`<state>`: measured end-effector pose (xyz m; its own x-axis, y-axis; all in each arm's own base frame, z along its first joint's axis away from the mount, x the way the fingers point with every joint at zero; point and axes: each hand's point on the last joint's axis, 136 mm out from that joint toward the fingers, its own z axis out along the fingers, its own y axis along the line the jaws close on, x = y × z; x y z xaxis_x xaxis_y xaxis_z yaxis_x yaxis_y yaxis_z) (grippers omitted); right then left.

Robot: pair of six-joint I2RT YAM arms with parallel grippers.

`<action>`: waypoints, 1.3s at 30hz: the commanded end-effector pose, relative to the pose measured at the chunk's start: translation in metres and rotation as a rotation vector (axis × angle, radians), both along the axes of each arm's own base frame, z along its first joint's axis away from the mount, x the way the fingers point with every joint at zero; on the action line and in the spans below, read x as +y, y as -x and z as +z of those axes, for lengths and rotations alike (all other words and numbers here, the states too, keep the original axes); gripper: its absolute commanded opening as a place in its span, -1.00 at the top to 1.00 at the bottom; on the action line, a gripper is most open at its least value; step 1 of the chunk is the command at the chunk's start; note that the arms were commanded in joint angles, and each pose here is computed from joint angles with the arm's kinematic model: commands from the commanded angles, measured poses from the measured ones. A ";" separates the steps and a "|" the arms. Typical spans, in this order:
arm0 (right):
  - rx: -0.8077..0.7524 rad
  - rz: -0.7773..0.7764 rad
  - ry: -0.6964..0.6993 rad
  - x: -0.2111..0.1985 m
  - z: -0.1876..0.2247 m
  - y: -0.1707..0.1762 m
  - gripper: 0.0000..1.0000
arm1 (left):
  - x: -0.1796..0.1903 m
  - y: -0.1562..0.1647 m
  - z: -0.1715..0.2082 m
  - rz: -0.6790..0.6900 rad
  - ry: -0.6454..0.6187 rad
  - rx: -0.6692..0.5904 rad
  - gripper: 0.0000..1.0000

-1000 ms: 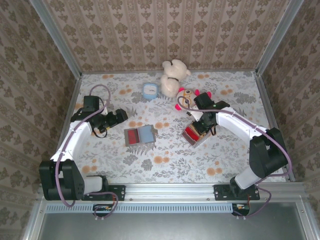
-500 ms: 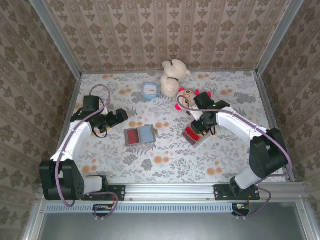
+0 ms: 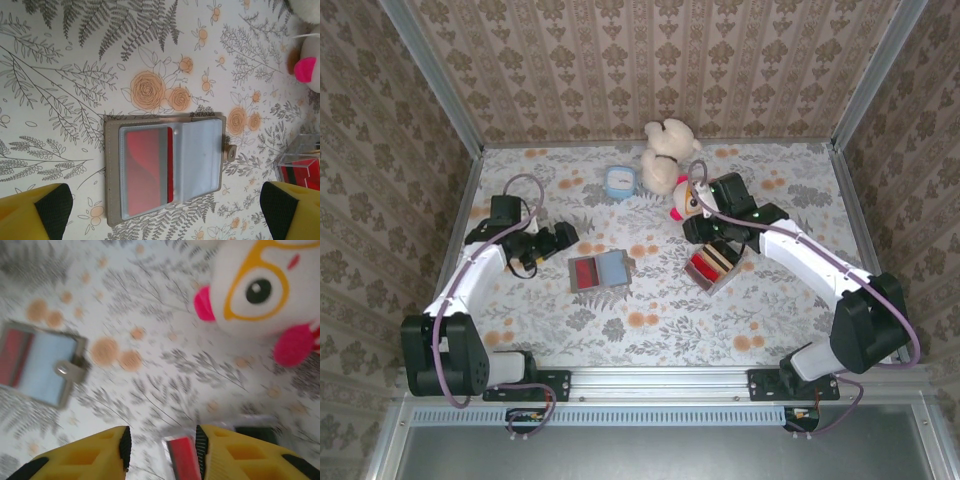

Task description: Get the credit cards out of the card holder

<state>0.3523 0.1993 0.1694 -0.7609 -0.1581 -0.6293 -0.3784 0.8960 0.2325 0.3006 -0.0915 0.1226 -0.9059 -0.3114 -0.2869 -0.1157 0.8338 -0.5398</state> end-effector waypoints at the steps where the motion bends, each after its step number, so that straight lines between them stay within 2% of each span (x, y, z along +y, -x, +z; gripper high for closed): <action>1: 0.042 -0.079 -0.242 0.040 0.013 -0.014 0.15 | -0.002 0.004 -0.010 0.015 0.029 0.031 -1.00; 9: 0.158 0.040 -0.221 0.131 -0.024 -0.003 0.15 | -0.002 0.007 -0.024 0.023 0.035 0.067 -1.00; 13: 0.205 0.059 -0.230 0.160 -0.040 0.000 0.11 | -0.002 0.009 -0.026 0.025 0.035 0.071 -1.00; 18: 0.250 0.087 -0.116 0.188 -0.070 0.009 0.09 | 0.001 0.008 -0.022 0.033 0.018 0.064 -1.00; 32: 0.406 0.242 -0.014 0.233 -0.120 0.046 0.14 | 0.007 0.006 -0.021 0.059 -0.013 0.061 -1.00; 39: 0.431 0.220 0.027 0.222 -0.141 0.042 0.16 | 0.011 0.009 -0.018 0.065 -0.035 0.059 -1.00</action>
<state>0.3118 0.4287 0.0377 -0.8937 -0.3381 -0.2949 -0.4373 0.8036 0.4038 0.2939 -0.0860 0.0980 -0.9090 -0.3425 -0.2376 -0.1816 0.8383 -0.5140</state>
